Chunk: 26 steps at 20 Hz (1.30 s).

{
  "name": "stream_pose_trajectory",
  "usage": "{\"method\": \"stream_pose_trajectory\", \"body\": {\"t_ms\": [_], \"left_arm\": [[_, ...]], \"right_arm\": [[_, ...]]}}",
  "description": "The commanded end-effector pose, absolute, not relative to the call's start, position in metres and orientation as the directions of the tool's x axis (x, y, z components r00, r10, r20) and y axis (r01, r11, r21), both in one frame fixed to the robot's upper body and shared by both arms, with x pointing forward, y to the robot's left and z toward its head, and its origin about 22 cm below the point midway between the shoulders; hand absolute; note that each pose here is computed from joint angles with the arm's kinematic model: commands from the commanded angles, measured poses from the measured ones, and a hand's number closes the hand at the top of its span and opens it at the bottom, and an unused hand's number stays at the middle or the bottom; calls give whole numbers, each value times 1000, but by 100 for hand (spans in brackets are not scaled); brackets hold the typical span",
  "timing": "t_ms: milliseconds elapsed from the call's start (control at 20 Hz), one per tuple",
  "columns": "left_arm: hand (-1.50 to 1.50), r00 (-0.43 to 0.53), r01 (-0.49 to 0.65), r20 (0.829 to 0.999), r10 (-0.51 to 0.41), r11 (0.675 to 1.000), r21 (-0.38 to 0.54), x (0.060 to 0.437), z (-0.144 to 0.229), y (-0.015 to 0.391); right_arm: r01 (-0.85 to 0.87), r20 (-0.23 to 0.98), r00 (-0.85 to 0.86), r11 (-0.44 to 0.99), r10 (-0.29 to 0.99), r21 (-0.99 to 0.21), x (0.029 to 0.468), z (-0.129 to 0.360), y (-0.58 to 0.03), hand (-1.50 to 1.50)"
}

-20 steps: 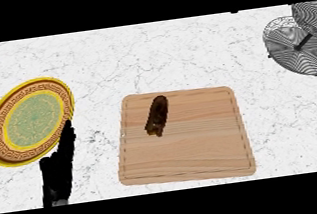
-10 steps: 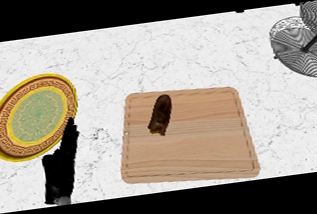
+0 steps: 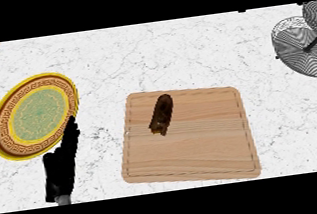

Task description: Pick the bell pepper from the cutting board and place it in the tiered basket

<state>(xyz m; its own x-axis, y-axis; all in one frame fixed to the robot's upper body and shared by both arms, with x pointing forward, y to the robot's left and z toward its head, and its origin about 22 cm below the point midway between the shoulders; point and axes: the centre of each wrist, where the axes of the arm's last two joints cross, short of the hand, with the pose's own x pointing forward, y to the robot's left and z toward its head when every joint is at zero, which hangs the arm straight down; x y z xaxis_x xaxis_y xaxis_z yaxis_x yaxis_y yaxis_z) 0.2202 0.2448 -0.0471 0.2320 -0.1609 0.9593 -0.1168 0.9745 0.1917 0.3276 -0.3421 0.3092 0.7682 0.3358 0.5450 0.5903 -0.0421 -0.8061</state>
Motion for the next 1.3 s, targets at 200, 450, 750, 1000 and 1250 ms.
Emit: {"method": "stream_pose_trajectory", "body": {"t_ms": [200, 450, 750, 1000, 1250], "left_arm": [[0, 250, -119, 954, -168, 972, 202, 207, -45, 226], [0, 272, -110, 950, -156, 975, 192, 234, -53, 245], [0, 253, -111, 952, -172, 972, 205, 220, -49, 248], [0, 264, -95, 949, -170, 975, 201, 217, -65, 241], [0, 269, -121, 948, -172, 970, 210, 217, -60, 260]], "right_arm": [[537, 520, 799, 30, 302, -843, 365, 294, -384, 150], [503, 491, 826, 32, 276, -864, 389, 269, -397, 150], [532, 526, 824, 33, 209, -846, 399, 222, -418, 150], [703, 718, 686, 149, 118, -695, 404, 221, -417, 150], [818, 841, 534, 202, 80, -539, 403, 205, -419, -150]]}}
